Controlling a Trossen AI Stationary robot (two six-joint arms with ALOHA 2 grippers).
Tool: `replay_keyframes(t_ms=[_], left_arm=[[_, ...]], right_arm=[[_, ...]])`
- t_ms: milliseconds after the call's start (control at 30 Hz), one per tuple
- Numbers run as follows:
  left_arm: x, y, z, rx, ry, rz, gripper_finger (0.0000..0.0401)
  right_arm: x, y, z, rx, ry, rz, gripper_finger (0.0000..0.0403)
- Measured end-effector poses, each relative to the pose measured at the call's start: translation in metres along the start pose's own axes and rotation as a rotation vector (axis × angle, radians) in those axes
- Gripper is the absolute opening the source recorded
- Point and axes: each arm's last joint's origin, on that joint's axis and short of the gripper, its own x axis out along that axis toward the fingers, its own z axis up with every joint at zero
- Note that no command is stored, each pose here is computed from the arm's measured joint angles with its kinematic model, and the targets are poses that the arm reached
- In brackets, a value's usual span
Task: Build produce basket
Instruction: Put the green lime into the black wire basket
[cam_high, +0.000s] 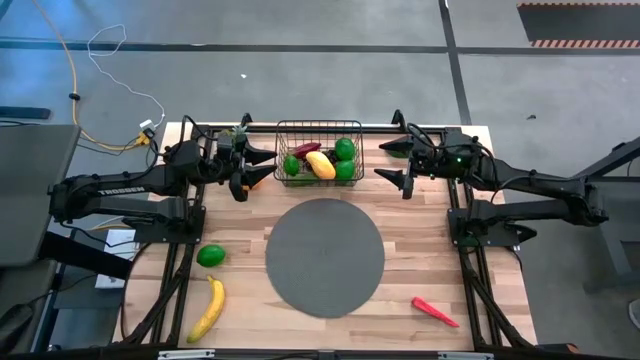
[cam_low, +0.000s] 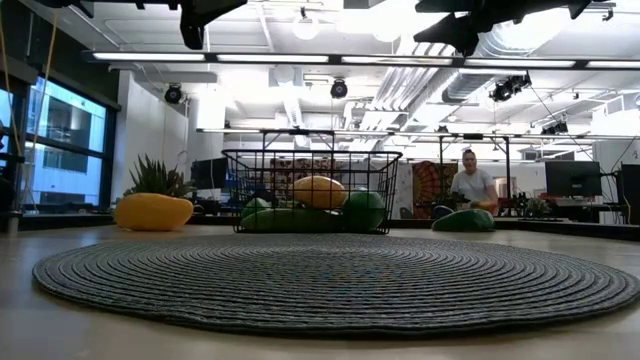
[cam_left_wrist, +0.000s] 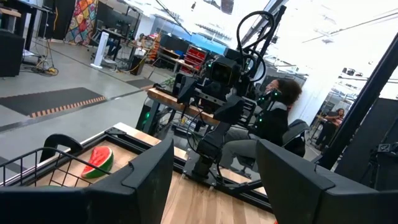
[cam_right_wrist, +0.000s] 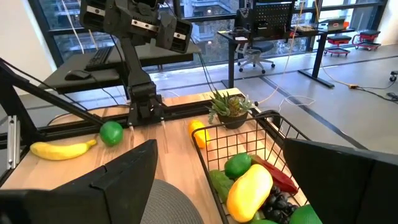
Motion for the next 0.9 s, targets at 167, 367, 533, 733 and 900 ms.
replay_keyframes(t_ms=[167, 367, 533, 733, 900], left_arm=[[0.000, 0.001, 0.000, -0.018, -0.013, 0.031, 0.0216], [0.009, -0.004, 0.010, -0.017, 0.034, 0.003, 0.0236], [0.022, -0.013, 0.027, 0.022, 0.139, -0.058, 0.0274], [0.027, -0.026, 0.026, -0.052, 0.485, -0.182, 0.0310], [0.016, -0.040, 0.004, -0.108, 0.793, -0.187, 0.0316]], right_arm=[[0.000, 0.000, 0.000, 0.000, 0.000, 0.000, 0.0330], [0.000, 0.000, 0.000, 0.019, 0.000, 0.000, 0.0330], [0.000, 0.000, 0.000, 0.019, 0.000, -0.001, 0.0330], [0.000, 0.000, 0.000, 0.019, 0.000, 0.000, 0.0330], [0.000, 0.000, 0.000, 0.019, 0.001, -0.001, 0.0330]])
